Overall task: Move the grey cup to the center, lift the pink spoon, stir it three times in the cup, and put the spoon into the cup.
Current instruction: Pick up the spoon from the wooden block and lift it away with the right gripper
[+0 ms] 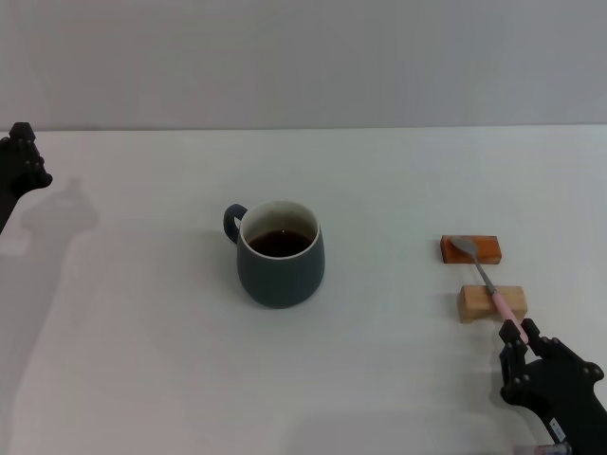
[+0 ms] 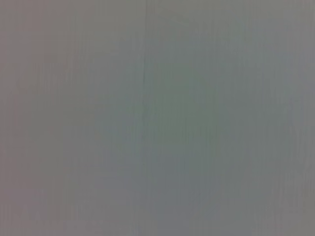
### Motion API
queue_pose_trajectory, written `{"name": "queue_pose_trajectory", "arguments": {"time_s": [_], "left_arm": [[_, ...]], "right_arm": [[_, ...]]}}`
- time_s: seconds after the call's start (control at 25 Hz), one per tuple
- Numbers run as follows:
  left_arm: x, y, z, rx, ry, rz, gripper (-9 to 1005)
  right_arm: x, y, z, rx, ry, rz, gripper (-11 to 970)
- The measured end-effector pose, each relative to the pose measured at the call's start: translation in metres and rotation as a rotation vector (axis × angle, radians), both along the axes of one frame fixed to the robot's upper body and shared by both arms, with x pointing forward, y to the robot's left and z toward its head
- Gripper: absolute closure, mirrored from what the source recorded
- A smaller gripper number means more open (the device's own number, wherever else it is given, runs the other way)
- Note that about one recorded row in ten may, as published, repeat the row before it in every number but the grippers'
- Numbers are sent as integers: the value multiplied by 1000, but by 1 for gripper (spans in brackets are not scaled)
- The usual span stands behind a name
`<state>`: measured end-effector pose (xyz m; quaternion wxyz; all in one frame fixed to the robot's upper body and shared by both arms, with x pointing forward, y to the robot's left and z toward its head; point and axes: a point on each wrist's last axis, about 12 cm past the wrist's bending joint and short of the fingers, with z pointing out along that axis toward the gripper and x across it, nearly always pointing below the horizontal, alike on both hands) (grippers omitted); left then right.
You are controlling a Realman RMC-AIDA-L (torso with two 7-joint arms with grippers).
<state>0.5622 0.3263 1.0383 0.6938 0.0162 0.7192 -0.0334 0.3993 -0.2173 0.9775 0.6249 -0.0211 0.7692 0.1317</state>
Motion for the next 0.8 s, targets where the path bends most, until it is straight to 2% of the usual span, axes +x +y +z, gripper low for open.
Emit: {"name": "queue_pose_trajectory", "arguments": {"time_s": [0.8], "left_arm": [[1,-1,0,1,5,0,995]], "right_arm": [[4,-1,2,-8,-12,-1,807]]}}
